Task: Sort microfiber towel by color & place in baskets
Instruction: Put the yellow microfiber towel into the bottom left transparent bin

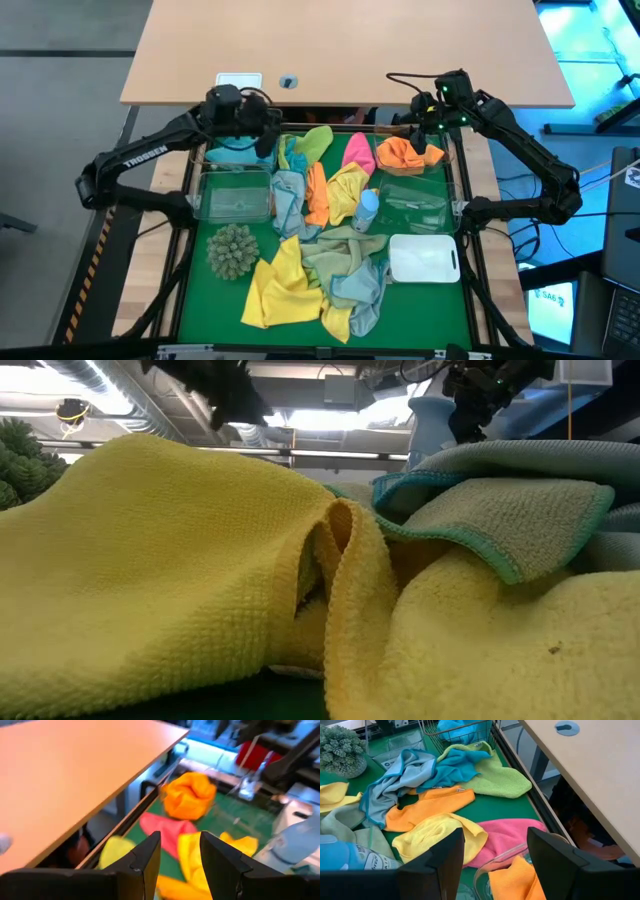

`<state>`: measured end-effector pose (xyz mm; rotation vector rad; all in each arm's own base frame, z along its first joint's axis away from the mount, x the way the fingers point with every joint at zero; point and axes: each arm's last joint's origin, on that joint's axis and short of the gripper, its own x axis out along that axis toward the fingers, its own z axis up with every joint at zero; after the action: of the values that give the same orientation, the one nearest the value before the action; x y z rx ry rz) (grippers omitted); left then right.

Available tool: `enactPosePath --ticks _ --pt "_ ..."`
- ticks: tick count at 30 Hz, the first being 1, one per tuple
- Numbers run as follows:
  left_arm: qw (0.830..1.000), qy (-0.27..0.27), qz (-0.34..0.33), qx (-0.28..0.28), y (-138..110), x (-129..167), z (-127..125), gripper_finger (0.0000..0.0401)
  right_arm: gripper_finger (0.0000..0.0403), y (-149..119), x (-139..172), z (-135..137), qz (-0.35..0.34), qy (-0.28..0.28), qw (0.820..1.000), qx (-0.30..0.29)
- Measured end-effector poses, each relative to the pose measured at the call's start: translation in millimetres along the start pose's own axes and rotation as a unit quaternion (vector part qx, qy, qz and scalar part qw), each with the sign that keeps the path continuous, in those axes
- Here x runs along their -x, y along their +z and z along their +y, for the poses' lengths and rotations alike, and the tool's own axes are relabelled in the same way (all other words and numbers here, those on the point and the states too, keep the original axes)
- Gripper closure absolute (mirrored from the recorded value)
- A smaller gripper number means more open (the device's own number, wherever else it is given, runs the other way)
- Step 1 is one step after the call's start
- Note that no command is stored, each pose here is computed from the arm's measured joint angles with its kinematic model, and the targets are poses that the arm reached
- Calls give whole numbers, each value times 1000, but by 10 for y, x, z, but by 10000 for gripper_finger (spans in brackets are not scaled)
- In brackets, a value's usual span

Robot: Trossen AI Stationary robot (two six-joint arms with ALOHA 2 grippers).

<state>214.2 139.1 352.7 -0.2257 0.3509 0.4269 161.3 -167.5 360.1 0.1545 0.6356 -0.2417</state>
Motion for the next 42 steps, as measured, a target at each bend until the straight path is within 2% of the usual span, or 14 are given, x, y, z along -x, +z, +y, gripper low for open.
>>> enactPosePath --ticks 9,17,22,38,42 --pt "998 -58 -18 -27 -18 -320 -290 270 187 0 0 0 0 0 1000 0" --pt "993 -96 -60 -44 -73 -772 -486 270 187 0 0 0 0 0 1000 0" --pt "991 -103 -64 -47 -178 -1045 -522 270 187 0 0 0 0 0 1000 0" --pt "993 -100 44 -42 -800 -1735 -506 270 187 -2 0 -1 0 0 1000 0" --pt "991 -103 61 -59 -967 -1881 -520 270 187 -2 0 -1 0 0 1000 0"
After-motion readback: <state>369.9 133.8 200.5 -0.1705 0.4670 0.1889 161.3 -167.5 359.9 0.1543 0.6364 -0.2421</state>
